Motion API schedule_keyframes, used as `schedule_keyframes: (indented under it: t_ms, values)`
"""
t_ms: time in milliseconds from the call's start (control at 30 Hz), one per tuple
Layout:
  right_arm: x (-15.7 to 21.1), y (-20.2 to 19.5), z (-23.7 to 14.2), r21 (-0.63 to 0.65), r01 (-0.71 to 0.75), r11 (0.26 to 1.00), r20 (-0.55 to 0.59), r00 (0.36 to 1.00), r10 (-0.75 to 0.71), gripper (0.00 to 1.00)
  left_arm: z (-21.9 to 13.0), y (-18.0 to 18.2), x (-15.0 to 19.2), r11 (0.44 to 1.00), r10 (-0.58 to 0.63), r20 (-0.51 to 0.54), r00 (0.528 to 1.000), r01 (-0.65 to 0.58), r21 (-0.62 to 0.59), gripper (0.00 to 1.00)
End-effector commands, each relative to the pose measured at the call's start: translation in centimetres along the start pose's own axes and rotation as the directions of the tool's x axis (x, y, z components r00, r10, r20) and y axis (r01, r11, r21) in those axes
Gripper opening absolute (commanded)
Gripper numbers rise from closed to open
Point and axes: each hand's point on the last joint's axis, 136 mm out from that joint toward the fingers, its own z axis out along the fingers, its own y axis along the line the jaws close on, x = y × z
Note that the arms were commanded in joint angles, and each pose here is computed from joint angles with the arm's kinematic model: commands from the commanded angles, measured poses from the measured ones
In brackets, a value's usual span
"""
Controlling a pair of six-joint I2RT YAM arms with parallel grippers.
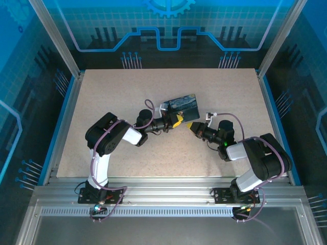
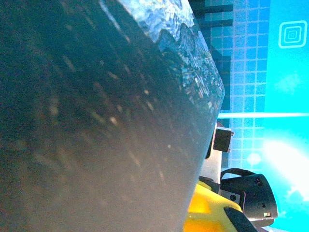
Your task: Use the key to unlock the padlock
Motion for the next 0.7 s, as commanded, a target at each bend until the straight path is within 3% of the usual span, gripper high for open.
schedule_keyframes:
  t_ms: [0, 667]
  values:
    - [-0.8, 0.9, 0.6, -0.03, 0.015, 0.999, 0.028, 0.999, -0.014, 0.0, 0.1, -1.5, 0.9, 0.997, 0.036, -0.04, 0.999, -0.033, 0.068, 0.0]
    - [-1.9, 0.9, 0.8, -0.02, -0.057, 0.998, 0.072, 0.996, 0.058, 0.0, 0.4, -2.3, 1.4, 0.994, 0.045, -0.06, 0.997, -0.039, 0.099, 0.0]
